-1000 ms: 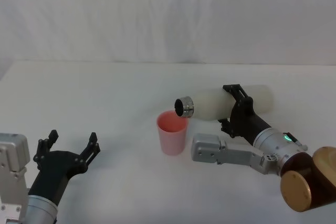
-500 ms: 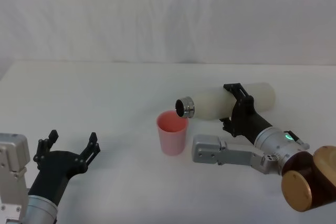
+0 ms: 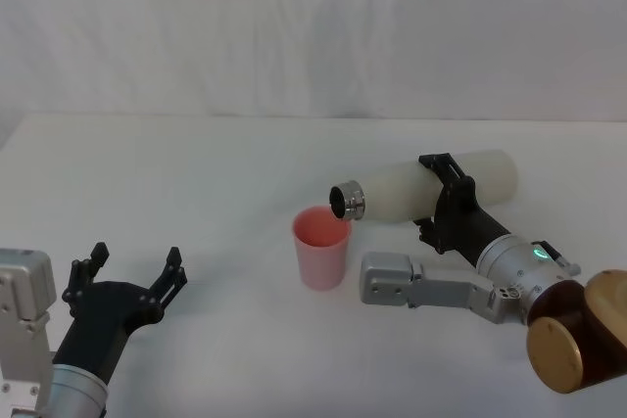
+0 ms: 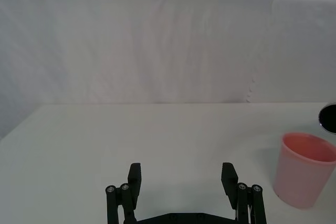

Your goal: Grasp the thermos with one hand and pour water into the cup lid.

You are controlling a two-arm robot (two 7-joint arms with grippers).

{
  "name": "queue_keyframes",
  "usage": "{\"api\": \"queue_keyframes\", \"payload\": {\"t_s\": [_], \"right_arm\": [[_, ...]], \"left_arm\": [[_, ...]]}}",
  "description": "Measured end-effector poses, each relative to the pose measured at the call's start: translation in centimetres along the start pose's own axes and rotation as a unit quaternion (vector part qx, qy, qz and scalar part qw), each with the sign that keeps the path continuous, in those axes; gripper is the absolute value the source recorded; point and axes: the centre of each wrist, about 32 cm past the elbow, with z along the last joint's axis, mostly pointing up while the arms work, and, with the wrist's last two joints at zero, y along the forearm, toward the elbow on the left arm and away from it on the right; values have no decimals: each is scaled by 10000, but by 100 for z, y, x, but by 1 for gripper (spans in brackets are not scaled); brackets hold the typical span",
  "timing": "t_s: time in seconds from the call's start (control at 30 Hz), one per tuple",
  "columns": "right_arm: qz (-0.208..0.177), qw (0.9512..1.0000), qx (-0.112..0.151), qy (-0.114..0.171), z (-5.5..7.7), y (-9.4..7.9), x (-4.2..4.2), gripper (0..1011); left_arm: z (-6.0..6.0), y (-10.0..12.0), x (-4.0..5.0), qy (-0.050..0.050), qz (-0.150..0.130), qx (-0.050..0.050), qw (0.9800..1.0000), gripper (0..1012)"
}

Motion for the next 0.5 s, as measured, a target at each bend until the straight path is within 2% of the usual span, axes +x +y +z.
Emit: {"api": "queue_keyframes", "payload": {"t_s": [0.5], "right_arm": [[-1,9999,-17,-129,-2,5,19,950]], "left_arm": [[0,0,0,0,0,0,10000,1001]]}}
